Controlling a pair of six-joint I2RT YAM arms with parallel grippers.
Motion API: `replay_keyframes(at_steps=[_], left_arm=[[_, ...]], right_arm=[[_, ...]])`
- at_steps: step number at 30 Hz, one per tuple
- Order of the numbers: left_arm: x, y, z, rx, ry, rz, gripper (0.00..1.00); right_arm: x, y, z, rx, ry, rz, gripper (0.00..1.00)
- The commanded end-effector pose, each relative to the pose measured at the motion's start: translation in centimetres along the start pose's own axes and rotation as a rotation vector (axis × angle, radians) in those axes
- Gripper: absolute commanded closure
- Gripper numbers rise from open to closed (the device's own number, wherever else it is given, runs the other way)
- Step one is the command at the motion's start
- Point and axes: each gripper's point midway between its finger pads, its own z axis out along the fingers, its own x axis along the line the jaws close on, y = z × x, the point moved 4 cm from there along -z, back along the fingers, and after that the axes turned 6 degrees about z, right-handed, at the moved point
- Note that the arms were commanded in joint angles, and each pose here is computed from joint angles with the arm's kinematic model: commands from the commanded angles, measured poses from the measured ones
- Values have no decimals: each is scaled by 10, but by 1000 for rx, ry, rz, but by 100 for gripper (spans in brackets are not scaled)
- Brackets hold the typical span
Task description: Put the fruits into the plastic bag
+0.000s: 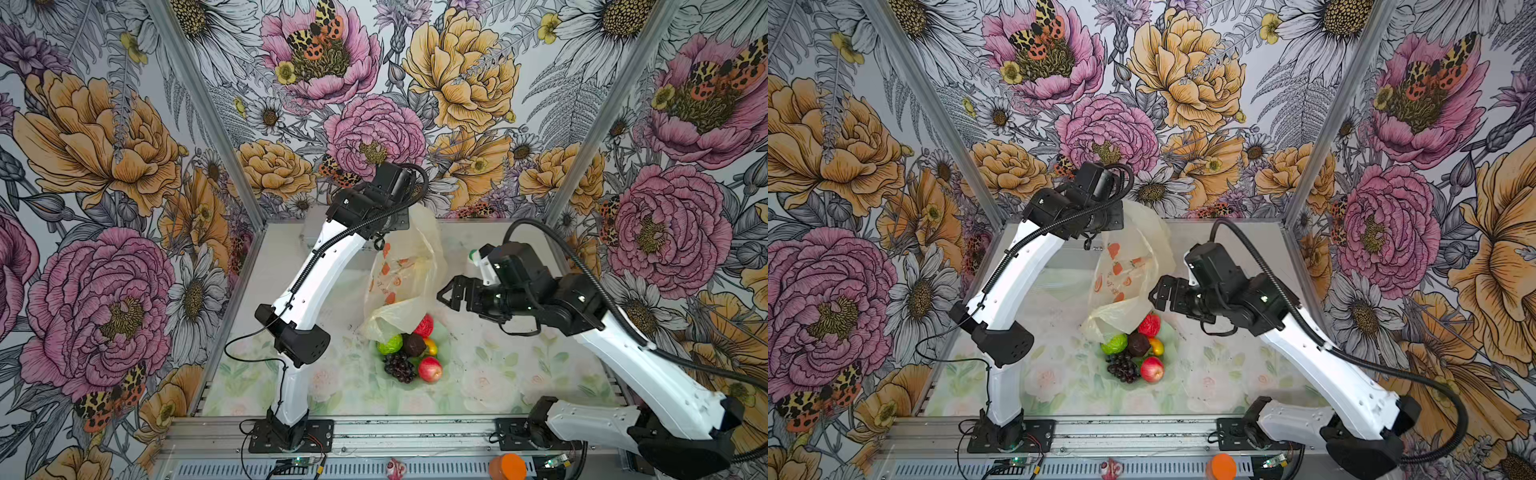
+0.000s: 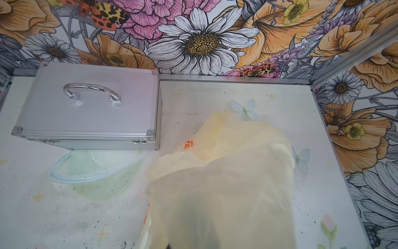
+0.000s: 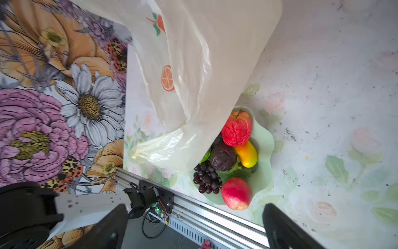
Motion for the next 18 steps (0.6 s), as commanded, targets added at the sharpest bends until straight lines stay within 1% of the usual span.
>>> replay_keyframes(at_steps=[1,4,7,9,12,14,16,18], left_arm=[[-8,4,-14,-10,-70,-27,100],[-10,3,-13,-5,-85,-27,100],[-10,4,-14,-4,-95,-32,100],[-10,4,-16,-3,-103,-33,100],[-9,2,-17,3,-103,-28,100],[-8,0,-18,11,-100,-23,100],[-7,-1,-19,13,-99,-19,100],[-8,-2,-21,11,-103,-13,100]], right_arm=[[12,1,3,2,-3,7,0],[24,-8,16,56,-4,4,1],[29,-10,27,93,-8,77,1],[31,-7,29,86,-8,147,1],[38,-6,30,75,55,315,1],[41,-11,35,86,135,508,1],[44,-17,33,49,175,651,0],[53,-25,26,-6,202,720,0]])
